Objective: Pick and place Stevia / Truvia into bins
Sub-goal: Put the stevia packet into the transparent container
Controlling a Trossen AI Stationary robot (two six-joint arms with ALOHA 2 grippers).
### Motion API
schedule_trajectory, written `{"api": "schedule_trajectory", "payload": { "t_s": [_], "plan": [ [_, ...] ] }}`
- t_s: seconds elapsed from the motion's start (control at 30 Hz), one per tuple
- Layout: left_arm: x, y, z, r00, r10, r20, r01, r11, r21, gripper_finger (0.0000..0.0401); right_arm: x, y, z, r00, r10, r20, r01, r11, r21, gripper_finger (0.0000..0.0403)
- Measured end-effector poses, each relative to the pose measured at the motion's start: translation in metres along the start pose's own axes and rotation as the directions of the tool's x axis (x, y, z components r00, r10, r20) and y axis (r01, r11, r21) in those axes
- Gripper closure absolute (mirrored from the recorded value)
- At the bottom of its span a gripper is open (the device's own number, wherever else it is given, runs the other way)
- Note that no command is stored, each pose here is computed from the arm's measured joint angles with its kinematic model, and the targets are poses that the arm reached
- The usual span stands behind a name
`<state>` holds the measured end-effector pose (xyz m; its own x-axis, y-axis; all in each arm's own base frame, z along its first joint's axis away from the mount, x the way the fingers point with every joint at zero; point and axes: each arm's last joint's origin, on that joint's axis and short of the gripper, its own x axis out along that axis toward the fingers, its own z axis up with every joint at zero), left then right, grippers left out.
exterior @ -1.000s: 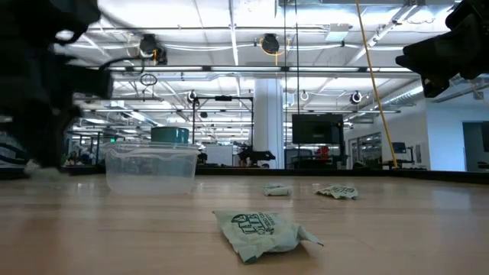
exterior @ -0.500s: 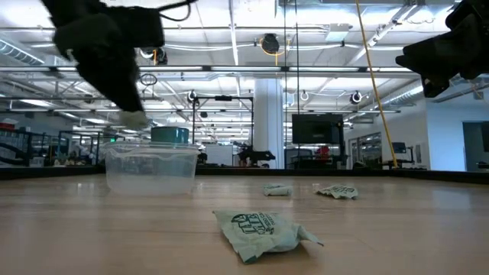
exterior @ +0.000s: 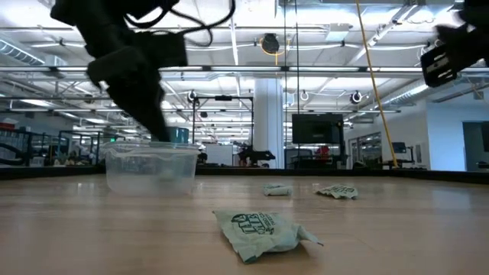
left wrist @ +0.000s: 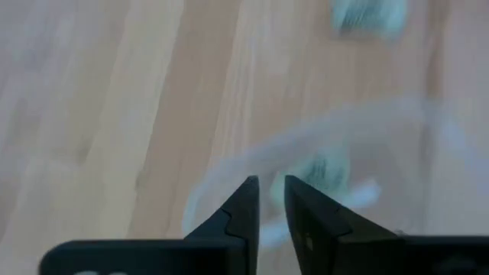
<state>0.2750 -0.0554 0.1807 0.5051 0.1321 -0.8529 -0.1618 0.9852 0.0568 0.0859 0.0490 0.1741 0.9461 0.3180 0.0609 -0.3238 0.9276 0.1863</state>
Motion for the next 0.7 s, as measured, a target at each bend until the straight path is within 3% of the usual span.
{"api": "schedule_trajectory", "payload": {
  "t_s": [0.1, 0.2, 0.53, 0.7],
  "plan": [
    [0.0059, -0.0016, 0.0026, 1.000, -0.002, 0.014, 0.002, 1.000, -0.005, 0.0308, -0.0003, 0.0045, -0.0009, 0.987, 0.156, -0.029, -0.156, 0.988, 0.002, 0.0307],
    [0.0062, -0.0007, -0.0013, 1.000, 0.002, -0.013, -0.001, 1.000, 0.013, 0.0295, -0.0003, 0.0062, -0.0022, 0.976, 0.213, -0.049, -0.213, 0.977, 0.004, 0.0307],
    [0.0073, -0.0028, 0.0038, 0.999, -0.016, 0.032, 0.016, 1.000, 0.010, 0.0288, 0.0005, 0.0063, -0.0029, 0.976, 0.212, -0.058, -0.212, 0.977, -0.003, 0.0307],
    [0.0070, -0.0039, 0.0075, 0.997, -0.027, 0.068, 0.028, 1.000, -0.001, 0.0288, 0.0011, 0.0054, 0.0025, 0.987, 0.160, 0.005, -0.158, 0.977, -0.144, 0.0307]
  ]
}}
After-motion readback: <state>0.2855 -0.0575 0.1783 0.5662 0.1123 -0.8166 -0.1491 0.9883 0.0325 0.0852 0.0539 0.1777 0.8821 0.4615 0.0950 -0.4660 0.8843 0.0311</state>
